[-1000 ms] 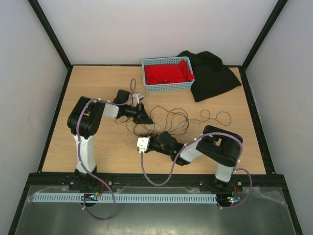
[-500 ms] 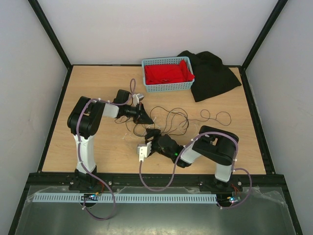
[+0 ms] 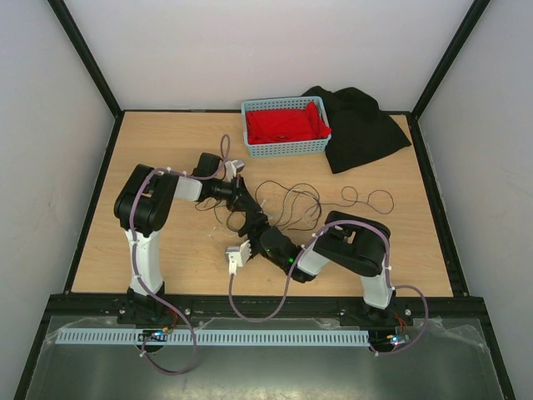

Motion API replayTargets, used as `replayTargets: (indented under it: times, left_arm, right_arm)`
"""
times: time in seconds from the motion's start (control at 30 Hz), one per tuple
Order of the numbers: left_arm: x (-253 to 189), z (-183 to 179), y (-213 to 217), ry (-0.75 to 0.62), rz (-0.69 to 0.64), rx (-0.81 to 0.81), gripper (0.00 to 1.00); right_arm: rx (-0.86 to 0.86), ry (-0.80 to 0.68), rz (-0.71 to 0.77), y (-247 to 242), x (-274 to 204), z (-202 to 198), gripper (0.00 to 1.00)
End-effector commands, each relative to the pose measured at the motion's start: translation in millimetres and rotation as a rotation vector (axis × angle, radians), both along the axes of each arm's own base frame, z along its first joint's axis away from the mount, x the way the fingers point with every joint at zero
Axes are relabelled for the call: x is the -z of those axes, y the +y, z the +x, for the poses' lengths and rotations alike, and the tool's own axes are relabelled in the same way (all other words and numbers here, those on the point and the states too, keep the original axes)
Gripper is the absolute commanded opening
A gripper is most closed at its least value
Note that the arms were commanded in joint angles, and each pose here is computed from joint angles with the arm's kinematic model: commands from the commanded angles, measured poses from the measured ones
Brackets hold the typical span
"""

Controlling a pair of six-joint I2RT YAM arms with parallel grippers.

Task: Zip-tie the wires
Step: Tie the cable at the center of the board.

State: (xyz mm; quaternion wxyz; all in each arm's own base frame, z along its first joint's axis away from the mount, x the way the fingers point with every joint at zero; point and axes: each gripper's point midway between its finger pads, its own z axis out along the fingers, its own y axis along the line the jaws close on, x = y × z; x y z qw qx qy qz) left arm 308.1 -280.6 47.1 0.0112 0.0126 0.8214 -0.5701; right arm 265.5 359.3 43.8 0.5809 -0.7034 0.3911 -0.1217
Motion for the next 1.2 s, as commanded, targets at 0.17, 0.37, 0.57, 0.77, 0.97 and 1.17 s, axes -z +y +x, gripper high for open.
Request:
replayTargets:
  times: [0.17,0.37,0.57,0.77,0.97,1.17]
  left_arm:
    - [-17.6,-0.3,-1.3,-0.03,-0.03,0.012,0.0]
    - [-18.2,-0.2,-1.3,-0.03,-0.03,0.012,0.0]
    - [-18.5,0.4,-1.5,-0.031,-0.03,0.01,0.0]
    - [-17.3,0.2,-1.4,-0.029,-0.029,0.011,0.0]
    - [-14.3,-0.2,-1.1,-0.025,-0.025,0.011,0.0]
    - [-12.8,-0.1,-1.0,-0.022,-0.023,0.009,0.0]
  right_arm:
    - [-0.034,-0.048,-0.047,17.4,3.3,0.5,0.78]
    - [-0.079,-0.058,-0.01,34.6,2.9,-14.5,0.78]
    - [-0.12,-0.03,0.032,42.9,3.0,-32.2,0.77]
    - [-0.136,-0.01,0.048,43.0,5.5,-44.2,0.73]
    - [-0.148,0.011,0.054,44.2,8.9,-52.7,0.69]
    - [-0.157,0.03,0.059,44.8,12.1,-59.2,0.54]
